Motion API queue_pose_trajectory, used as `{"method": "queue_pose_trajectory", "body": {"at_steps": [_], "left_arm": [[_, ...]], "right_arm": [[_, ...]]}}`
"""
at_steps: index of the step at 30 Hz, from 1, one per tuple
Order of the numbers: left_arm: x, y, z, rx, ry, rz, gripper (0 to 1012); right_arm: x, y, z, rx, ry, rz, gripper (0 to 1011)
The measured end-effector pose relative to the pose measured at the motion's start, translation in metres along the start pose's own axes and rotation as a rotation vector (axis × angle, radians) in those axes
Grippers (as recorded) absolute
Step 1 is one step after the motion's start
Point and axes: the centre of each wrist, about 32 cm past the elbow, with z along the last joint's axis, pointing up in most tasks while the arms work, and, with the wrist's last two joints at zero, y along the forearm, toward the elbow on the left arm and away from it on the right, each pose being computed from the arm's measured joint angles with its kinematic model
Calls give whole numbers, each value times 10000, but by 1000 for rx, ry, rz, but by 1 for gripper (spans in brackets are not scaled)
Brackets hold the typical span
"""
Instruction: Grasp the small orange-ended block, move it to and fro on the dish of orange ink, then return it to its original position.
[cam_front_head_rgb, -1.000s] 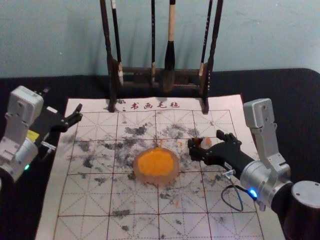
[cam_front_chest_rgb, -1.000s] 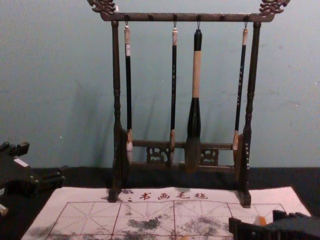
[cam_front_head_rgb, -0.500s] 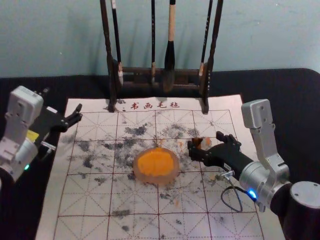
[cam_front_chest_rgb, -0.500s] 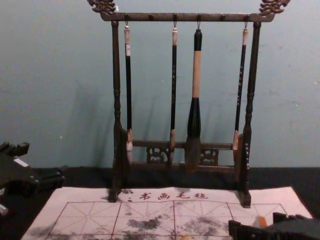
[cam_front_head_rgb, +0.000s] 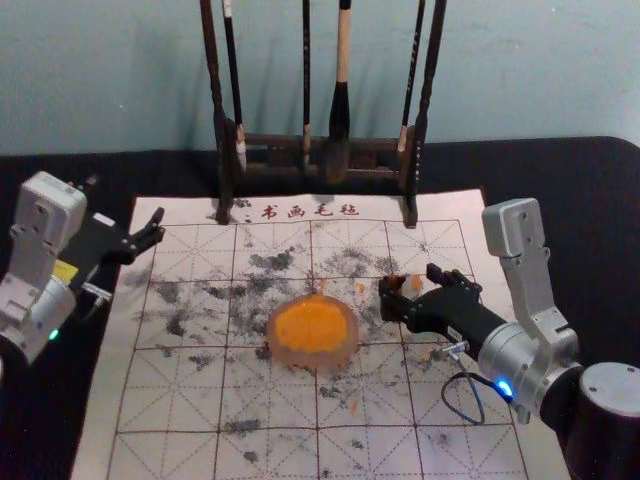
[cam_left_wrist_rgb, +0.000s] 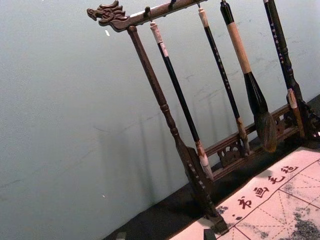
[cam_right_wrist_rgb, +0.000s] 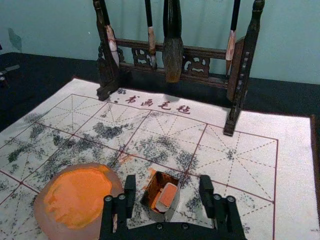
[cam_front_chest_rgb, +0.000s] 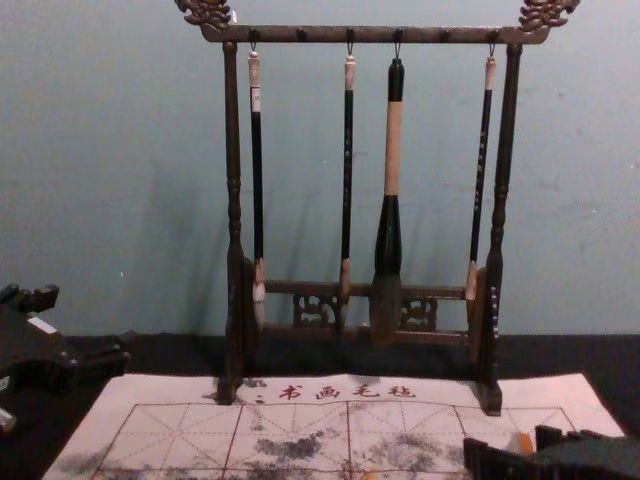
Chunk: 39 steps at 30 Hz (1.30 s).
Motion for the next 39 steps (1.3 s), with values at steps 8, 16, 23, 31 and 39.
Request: {"method": "queue_pose_trajectory", "body": {"at_steps": [8,16,23,31,39], "left_arm": [[0,0,0,0,0,0,1001],[0,0,0,0,0,0,1001],[0,0,0,0,0,0,1001],[0,0,0,0,0,0,1001],[0,0,0,0,0,0,1001]], "right_arm": [[1,0,1,0,0,0,592],[1,0,1,1,1,1,343],[1,0,1,1,2,1,169],[1,0,1,1,1,1,133],[1,0,1,1,1,1,133]]}}
